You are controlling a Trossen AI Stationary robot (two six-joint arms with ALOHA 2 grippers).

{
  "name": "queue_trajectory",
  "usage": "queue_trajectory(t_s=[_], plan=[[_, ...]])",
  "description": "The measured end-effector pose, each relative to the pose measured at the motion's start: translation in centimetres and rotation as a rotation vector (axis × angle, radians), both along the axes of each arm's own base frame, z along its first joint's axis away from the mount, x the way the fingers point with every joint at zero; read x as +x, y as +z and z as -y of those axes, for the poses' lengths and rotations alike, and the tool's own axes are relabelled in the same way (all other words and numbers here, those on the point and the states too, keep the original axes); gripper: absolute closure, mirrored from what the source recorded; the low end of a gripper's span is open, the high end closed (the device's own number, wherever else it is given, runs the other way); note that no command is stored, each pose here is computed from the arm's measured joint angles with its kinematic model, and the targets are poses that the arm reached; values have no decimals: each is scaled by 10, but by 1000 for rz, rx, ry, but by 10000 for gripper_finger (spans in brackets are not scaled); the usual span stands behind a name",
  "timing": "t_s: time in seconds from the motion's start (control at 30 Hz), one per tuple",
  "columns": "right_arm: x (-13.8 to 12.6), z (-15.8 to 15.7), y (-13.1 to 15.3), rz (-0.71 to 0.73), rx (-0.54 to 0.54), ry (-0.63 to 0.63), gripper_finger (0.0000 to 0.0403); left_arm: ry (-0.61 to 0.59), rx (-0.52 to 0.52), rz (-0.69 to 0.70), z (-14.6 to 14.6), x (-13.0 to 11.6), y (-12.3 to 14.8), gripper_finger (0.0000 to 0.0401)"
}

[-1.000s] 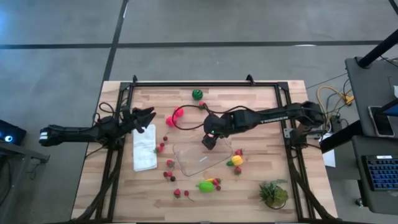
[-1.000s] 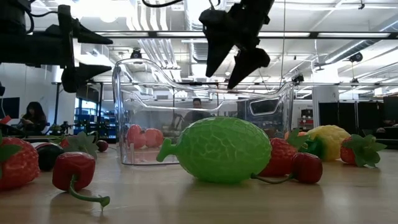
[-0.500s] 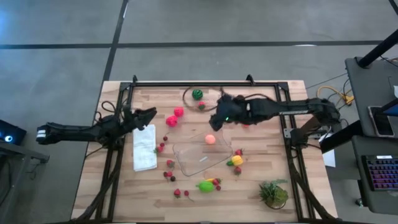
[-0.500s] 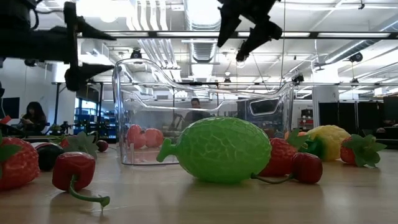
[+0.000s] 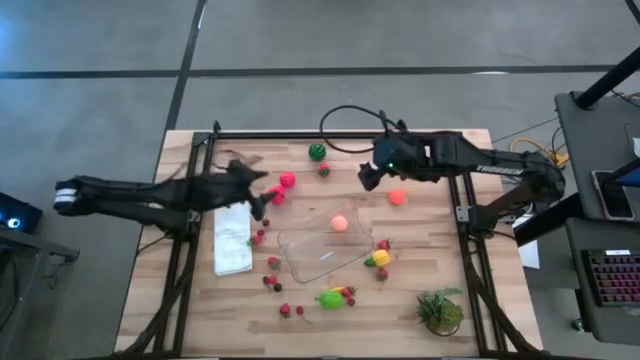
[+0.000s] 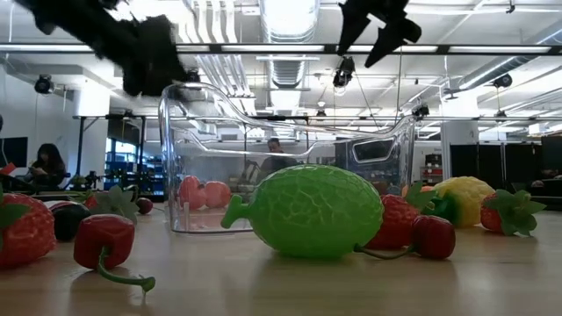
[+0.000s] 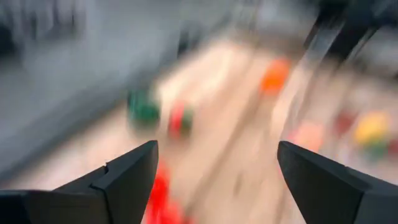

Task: Pick and placing Produce into tupperware
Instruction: Put the bottom apple into the transparent bin

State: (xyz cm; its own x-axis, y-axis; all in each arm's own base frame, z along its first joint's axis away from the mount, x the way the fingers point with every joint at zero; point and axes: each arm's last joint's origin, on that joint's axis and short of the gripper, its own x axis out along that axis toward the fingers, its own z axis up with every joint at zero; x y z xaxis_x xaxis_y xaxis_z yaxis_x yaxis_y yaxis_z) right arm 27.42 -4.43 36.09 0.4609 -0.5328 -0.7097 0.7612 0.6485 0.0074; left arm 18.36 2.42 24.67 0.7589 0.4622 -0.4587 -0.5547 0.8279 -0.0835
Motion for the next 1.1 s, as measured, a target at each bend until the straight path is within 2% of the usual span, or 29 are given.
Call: queue_trajectory(t_s=[0.07,0.13,0.23,0.37,0.53,0.63,0.8,0.9,1.0,1.1], plan=[[-4,1,-2,-41,4,-5,37,66,-123,-150,-1,3,-13,86],[-7,1,-2,-66,6,-6,37,142,-233,-188,-5,8,-13,86],[-9,2,-3,-89,1,3,37,228,-367,-264,-10,13,-28,86],[-10,5,-3,-116,-16,25,37,288,-470,-216,-19,24,-29,86],[-12,9,-4,-166,-35,67,37,282,-592,-168,-29,35,-18,86],[-13,13,-6,-177,-22,76,37,363,-655,-95,-37,36,-9,86],[-14,19,-10,-184,-12,47,37,465,-662,-45,-52,32,-7,86],[-14,22,-12,-173,1,17,37,484,-642,-106,-60,26,-18,86],[-14,23,-14,-145,27,-36,37,406,-613,-182,-65,27,-24,86],[-14,23,-15,-129,42,-64,37,221,-443,-265,-67,34,-24,86]])
